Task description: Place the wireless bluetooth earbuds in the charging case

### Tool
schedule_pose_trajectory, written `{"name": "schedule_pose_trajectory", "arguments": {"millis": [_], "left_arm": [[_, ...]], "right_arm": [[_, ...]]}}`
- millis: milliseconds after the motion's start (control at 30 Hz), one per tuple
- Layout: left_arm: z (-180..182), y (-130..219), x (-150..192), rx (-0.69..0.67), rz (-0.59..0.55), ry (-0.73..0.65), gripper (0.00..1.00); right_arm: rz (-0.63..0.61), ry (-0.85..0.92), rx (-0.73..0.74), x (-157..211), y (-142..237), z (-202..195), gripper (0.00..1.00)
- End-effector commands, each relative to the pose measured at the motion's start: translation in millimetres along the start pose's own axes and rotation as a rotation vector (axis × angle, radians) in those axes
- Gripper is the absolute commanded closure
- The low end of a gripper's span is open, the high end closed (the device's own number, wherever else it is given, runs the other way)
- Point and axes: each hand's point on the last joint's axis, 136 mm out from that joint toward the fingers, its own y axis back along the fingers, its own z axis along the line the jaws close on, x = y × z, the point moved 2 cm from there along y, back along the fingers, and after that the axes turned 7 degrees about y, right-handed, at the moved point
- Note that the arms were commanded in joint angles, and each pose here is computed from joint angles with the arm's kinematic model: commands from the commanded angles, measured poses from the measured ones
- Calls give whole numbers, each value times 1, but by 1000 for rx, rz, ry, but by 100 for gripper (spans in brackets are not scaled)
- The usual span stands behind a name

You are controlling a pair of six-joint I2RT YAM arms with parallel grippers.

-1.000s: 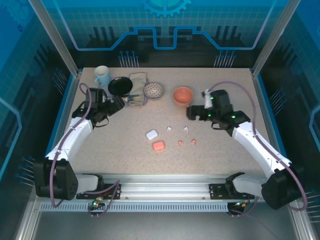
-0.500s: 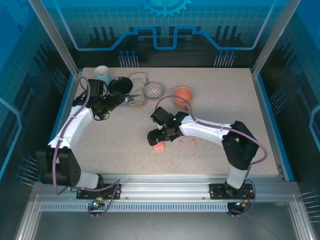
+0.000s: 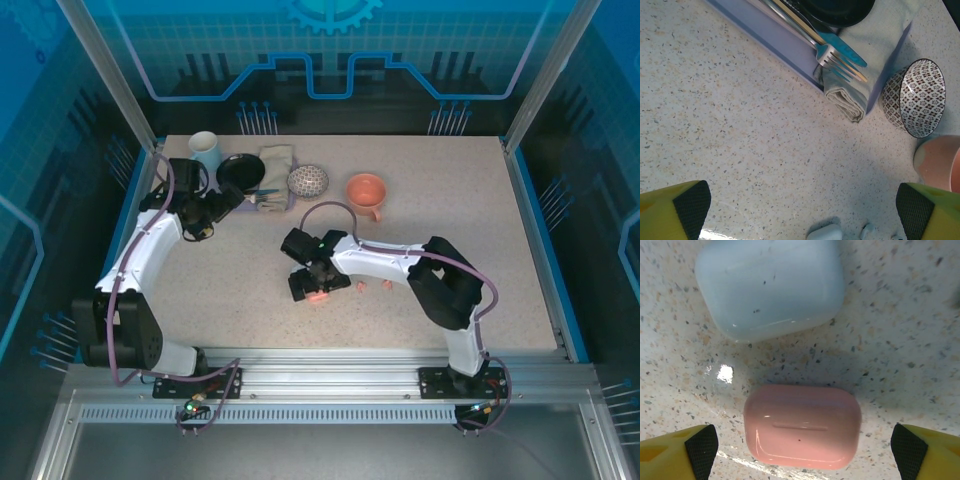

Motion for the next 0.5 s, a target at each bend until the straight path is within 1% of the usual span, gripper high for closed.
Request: {"name": "schedule_pose_trajectory", "arguments": {"millis": [0, 200, 467], "left_arm": [[4, -1, 4, 5, 26, 20, 1], [5, 1, 2, 10, 17, 24, 1], [5, 3, 1, 17, 8, 21, 1]], "right_arm": [[35, -16, 68, 7, -4, -2, 8], [46, -47, 98, 11, -12, -5, 10], [45, -44, 98, 4, -18, 1, 13]]}}
